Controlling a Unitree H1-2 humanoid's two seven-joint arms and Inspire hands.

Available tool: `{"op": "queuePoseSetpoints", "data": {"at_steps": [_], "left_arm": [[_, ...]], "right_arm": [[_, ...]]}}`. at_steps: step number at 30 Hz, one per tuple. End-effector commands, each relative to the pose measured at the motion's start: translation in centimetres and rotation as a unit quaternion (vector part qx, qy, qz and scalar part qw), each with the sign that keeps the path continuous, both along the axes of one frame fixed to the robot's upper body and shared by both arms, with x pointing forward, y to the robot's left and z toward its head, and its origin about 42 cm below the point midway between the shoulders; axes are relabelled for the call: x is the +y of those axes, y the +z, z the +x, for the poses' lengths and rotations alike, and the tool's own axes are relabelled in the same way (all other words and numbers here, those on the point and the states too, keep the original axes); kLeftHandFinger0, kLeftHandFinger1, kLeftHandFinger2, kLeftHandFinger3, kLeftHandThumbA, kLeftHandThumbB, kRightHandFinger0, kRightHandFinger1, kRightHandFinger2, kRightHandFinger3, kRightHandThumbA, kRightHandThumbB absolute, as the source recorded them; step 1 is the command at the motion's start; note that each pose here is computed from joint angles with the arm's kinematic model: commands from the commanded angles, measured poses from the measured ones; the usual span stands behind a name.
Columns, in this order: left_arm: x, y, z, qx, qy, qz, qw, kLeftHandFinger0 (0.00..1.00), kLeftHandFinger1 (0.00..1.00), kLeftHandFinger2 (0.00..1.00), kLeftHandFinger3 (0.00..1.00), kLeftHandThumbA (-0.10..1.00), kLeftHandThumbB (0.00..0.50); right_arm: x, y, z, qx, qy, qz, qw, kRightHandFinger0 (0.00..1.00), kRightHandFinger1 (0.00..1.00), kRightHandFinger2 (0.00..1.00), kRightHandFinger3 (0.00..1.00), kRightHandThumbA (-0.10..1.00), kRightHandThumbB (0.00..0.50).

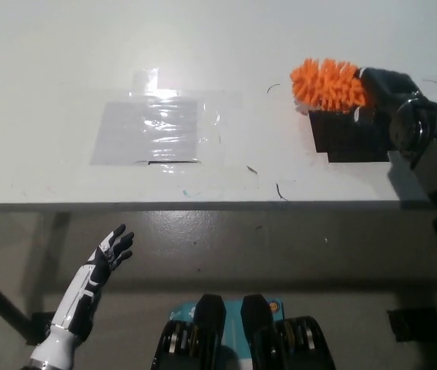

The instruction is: The robot uses it right hand to pick up an extended orange duster kept in the middle of the desk and presses its handle against the desk to collapse it

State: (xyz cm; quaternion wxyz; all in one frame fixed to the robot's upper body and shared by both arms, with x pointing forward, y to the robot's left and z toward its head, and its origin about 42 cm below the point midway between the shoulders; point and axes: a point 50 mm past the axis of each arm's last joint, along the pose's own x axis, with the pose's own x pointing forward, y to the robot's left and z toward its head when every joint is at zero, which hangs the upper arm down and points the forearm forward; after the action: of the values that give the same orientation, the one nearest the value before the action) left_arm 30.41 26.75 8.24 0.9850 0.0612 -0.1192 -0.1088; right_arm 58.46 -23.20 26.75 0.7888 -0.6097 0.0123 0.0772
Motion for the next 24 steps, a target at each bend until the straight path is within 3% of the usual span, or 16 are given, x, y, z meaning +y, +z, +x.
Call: {"op": "queuePoseSetpoints", "data": {"at_steps": [1, 3, 6, 8, 9, 11, 14, 15, 16, 17, 18, 19, 20, 22, 24], "left_arm": [[0.2, 1.7, 0.8, -0.031, -0.009, -0.007, 0.999, 1.00, 1.00, 1.00, 1.00, 1.00, 0.319], [0.2, 1.6, 0.8, -0.029, -0.009, -0.007, 1.000, 1.00, 1.00, 1.00, 1.00, 1.00, 0.321], [0.4, 1.6, 0.6, -0.028, -0.007, -0.006, 1.000, 1.00, 1.00, 1.00, 1.00, 1.00, 0.320], [0.4, 1.5, 0.5, -0.025, -0.007, -0.005, 1.000, 1.00, 1.00, 1.00, 1.00, 1.00, 0.324], [0.4, 1.5, 0.4, -0.023, -0.007, -0.005, 1.000, 1.00, 1.00, 1.00, 1.00, 1.00, 0.326], [0.5, 1.4, 0.3, -0.022, -0.008, -0.006, 1.000, 1.00, 1.00, 1.00, 1.00, 1.00, 0.320], [0.5, 1.2, 0.1, -0.019, -0.009, -0.004, 1.000, 1.00, 1.00, 1.00, 1.00, 1.00, 0.321], [0.5, 1.2, 0.1, -0.019, -0.009, -0.004, 1.000, 1.00, 1.00, 1.00, 1.00, 1.00, 0.322], [0.5, 1.1, 0.0, -0.018, -0.008, -0.004, 1.000, 1.00, 1.00, 1.00, 1.00, 1.00, 0.322], [0.5, 1.1, 0.0, -0.018, -0.008, -0.003, 1.000, 1.00, 1.00, 1.00, 1.00, 1.00, 0.326], [0.5, 1.0, -0.1, -0.018, -0.007, -0.002, 1.000, 1.00, 1.00, 1.00, 1.00, 1.00, 0.326], [0.4, 1.0, -0.2, -0.018, -0.007, -0.001, 1.000, 1.00, 1.00, 1.00, 1.00, 1.00, 0.325], [0.4, 0.9, -0.3, -0.018, -0.007, -0.001, 1.000, 1.00, 1.00, 1.00, 1.00, 1.00, 0.323], [0.6, 0.8, -0.6, -0.017, -0.006, 0.000, 1.000, 1.00, 1.00, 1.00, 1.00, 1.00, 0.323], [0.6, 0.8, -0.6, -0.017, -0.006, 0.000, 1.000, 1.00, 1.00, 1.00, 1.00, 1.00, 0.323]], "right_arm": [[0.1, 8.2, 1.5, -0.132, 0.023, 0.012, 0.991, 0.03, 0.53, 0.93, 0.92, -0.10, 0.124], [0.1, 8.9, 1.6, -0.140, 0.028, 0.012, 0.990, 0.07, 0.59, 0.98, 0.99, -0.10, 0.133], [0.2, 11.9, 1.9, -0.171, 0.038, 0.014, 0.984, 0.13, 0.64, 1.00, 1.00, -0.10, 0.143], [0.2, 14.5, 1.9, -0.217, 0.050, 0.045, 0.974, 0.07, 0.53, 0.89, 0.91, -0.10, 0.151], [0.3, 15.2, 1.9, -0.222, 0.050, 0.061, 0.972, 0.09, 0.49, 0.84, 0.97, -0.10, 0.116], [0.6, 18.1, 1.8, -0.261, 0.052, 0.121, 0.956, 0.08, 0.48, 0.83, 0.93, -0.10, 0.153], [1.3, 22.1, 1.5, -0.304, 0.050, 0.202, 0.930, 0.00, 0.42, 0.82, 0.87, -0.10, 0.139], [1.5, 22.9, 1.4, -0.312, 0.051, 0.218, 0.923, 0.00, 0.36, 0.74, 0.78, -0.10, 0.138], [1.9, 24.2, 1.2, -0.326, 0.052, 0.248, 0.911, 0.00, 0.28, 0.62, 0.59, -0.10, 0.141], [2.2, 24.9, 1.1, -0.331, 0.049, 0.270, 0.903, 0.00, 0.27, 0.54, 0.60, -0.10, 0.160], [2.4, 25.4, 1.1, -0.334, 0.047, 0.292, 0.895, 0.06, 0.31, 0.56, 0.55, -0.10, 0.166], [2.7, 26.1, 0.9, -0.337, 0.047, 0.326, 0.882, 0.02, 0.22, 0.39, 0.40, -0.10, 0.158], [3.0, 26.4, 0.9, -0.336, 0.048, 0.358, 0.870, 0.00, 0.09, 0.26, 0.18, -0.10, 0.154], [3.4, 26.6, 0.8, -0.334, 0.052, 0.395, 0.854, 0.00, 0.09, 0.42, 0.28, -0.10, 0.145], [3.4, 26.6, 0.8, -0.333, 0.052, 0.399, 0.852, 0.00, 0.17, 0.53, 0.49, -0.10, 0.148]]}}
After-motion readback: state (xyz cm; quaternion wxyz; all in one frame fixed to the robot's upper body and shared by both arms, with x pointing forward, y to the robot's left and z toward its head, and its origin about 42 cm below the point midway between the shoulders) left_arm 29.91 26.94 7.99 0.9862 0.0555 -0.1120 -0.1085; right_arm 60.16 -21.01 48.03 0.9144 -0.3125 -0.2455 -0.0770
